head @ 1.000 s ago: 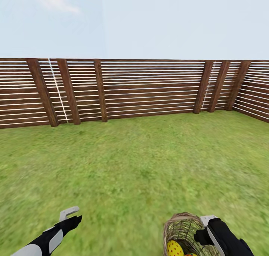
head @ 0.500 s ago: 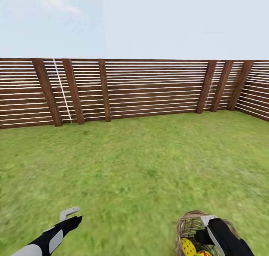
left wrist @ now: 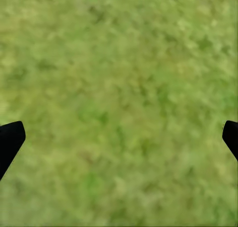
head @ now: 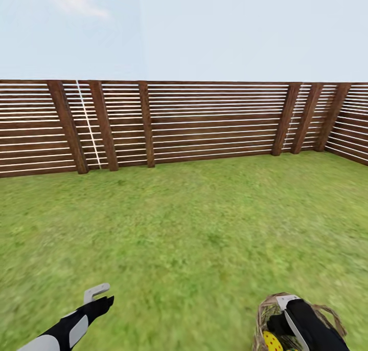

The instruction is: Take the three Easter eggs out of the wicker basket on the lawn in the garden, then place them on the lawn next to a single tree (choose any tree) so that all three eggs are next to the same tree and none are left in the basket.

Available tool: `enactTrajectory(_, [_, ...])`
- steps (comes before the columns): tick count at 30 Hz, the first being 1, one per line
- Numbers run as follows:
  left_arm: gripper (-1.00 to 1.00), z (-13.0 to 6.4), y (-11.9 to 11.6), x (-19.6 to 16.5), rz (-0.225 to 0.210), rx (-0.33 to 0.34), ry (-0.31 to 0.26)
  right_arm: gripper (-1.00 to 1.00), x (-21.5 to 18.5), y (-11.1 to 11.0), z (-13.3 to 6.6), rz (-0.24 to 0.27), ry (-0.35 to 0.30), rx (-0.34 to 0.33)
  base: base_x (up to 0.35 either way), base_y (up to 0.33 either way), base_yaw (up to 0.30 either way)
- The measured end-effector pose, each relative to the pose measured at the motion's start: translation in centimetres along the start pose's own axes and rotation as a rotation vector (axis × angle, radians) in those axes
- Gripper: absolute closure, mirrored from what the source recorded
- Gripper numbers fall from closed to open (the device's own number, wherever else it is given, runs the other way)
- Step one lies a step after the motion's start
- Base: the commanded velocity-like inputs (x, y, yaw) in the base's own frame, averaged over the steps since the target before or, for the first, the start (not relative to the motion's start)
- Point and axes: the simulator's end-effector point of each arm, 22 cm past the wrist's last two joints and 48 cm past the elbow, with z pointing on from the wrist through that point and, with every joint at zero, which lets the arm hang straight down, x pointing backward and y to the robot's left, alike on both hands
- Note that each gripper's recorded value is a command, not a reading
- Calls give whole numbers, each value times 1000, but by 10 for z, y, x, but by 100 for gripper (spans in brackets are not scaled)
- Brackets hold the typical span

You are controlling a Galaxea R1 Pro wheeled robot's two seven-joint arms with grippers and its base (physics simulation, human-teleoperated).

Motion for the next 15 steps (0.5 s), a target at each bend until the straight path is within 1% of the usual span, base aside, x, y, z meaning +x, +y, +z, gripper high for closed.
enactTrajectory(2, [-100, 0, -2, 1, 0, 2, 2, -100, 1, -5, 0, 2, 2, 4, 27, 75, 0])
enactTrajectory(3, [-100, 0, -2, 1, 0, 3, 2, -100, 3, -12, 1, 4, 6, 13, 11, 30, 0])
enactTrajectory(5, [-100, 0, -3, 2, 0, 4, 3, -100, 11, -47, 1, 14, 23, 45, 5, 14, 0])
enactTrajectory(6, [-100, 0, -3, 2, 1, 4, 3, -100, 15, -60, 0, 18, 31, 45, 2, 6, 0])
enactTrajectory(7, [-100, 0, -3, 2, 1, 3, 3, -100, 21, -71, -1, 21, 42, 25, 1, 4, 0])
enactTrajectory(9, [-100, 0, -3, 2, 2, 3, 3, -100, 27, -81, -2, 28, 54, -4, 1, 2, 0])
enactTrajectory(11, [-100, 0, -3, 2, 2, 4, 3, -100, 33, -88, -2, 32, 66, -11, 0, 1, 0])
enactTrajectory(15, [-100, 0, -3, 2, 2, 4, 3, -100, 37, -95, -2, 35, 75, -11, 0, 0, 0])
